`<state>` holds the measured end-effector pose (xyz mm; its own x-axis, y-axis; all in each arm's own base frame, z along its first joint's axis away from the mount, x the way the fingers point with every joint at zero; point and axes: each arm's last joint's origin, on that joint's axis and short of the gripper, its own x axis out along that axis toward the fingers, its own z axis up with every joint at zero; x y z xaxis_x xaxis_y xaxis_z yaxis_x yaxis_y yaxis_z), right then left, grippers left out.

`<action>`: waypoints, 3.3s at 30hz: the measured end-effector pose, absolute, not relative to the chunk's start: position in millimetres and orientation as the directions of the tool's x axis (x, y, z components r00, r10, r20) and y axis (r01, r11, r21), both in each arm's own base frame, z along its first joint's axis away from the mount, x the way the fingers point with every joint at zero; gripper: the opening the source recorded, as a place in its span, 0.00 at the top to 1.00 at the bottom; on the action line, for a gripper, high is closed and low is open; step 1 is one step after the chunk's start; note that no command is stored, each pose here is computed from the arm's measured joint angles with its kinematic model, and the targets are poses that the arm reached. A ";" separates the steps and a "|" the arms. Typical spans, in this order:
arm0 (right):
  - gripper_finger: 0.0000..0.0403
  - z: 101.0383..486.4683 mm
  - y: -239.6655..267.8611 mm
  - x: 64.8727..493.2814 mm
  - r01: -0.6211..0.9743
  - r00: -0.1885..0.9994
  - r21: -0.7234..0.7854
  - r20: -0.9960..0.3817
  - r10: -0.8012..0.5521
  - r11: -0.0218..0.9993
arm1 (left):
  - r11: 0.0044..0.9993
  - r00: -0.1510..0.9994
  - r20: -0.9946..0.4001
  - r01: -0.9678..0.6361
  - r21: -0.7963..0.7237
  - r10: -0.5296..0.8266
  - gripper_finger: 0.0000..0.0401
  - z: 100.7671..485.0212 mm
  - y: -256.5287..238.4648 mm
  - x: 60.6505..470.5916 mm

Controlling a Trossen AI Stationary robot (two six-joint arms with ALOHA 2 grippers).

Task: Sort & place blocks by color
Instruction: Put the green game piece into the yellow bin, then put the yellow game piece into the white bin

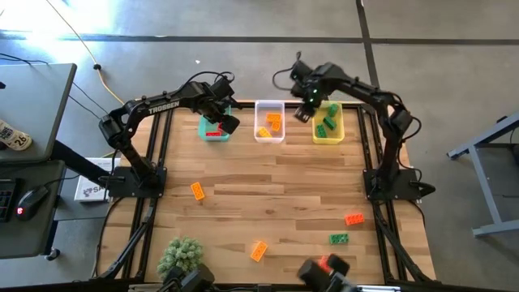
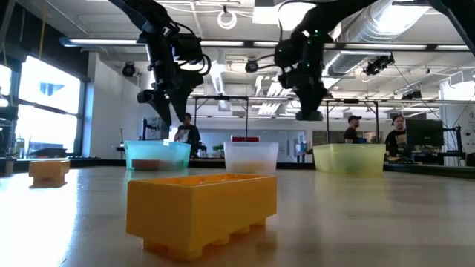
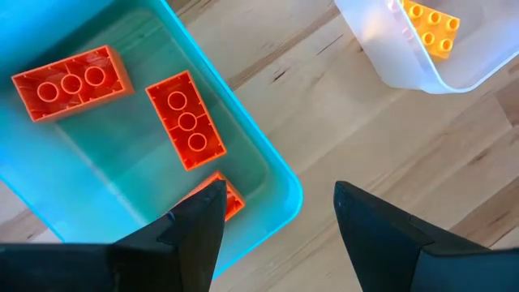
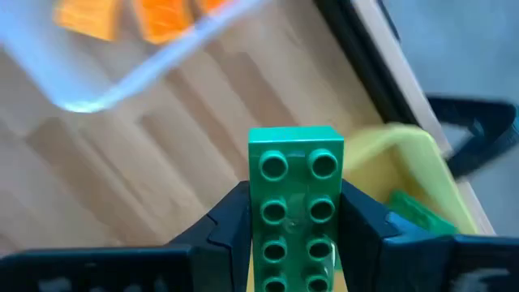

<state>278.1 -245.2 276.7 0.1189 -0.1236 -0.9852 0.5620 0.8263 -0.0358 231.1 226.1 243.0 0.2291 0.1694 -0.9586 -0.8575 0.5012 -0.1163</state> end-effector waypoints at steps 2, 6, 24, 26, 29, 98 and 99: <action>0.73 276.6 -257.3 265.7 0.615 0.107 -0.031 -0.987 -0.122 0.788 | 0.501 0.228 -0.959 -0.858 -0.115 0.171 0.46 243.0 226.2 231.1; 0.73 274.5 -276.2 243.8 0.680 0.086 -0.016 -0.991 -0.102 0.733 | 0.480 0.230 -0.959 -0.869 -0.124 0.169 0.46 243.0 225.5 231.7; 0.73 220.4 -300.4 234.0 0.677 -0.081 0.007 -0.993 0.085 0.736 | 0.570 0.310 -0.950 -0.788 -0.233 0.041 0.46 243.2 185.3 264.5; 0.73 218.6 -300.5 234.1 0.676 -0.087 0.010 -0.992 0.093 0.736 | 0.588 0.328 -0.945 -0.762 -0.270 -0.009 0.46 243.2 177.3 268.9; 0.71 216.6 -300.6 234.0 0.676 -0.099 0.006 -0.990 0.099 0.737 | 0.614 0.323 -0.945 -0.735 -0.288 -0.056 0.46 242.8 164.6 274.5; 0.37 255.5 -189.2 300.6 0.421 -0.100 0.076 -0.986 0.130 0.904 | -0.273 -0.277 -0.942 -0.936 0.221 0.190 0.46 212.2 -41.2 256.9; 0.37 255.5 -189.0 300.6 0.421 -0.100 0.076 -0.986 0.130 0.904 | -0.285 -0.273 -0.944 -0.934 0.213 0.188 0.46 208.5 -41.1 256.6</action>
<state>300.6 -189.0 255.5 -0.1003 0.1299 -0.9864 0.4208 0.9040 0.0763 256.6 -41.1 208.5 -0.2726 0.1876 -0.9437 -0.9344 -0.2854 0.2132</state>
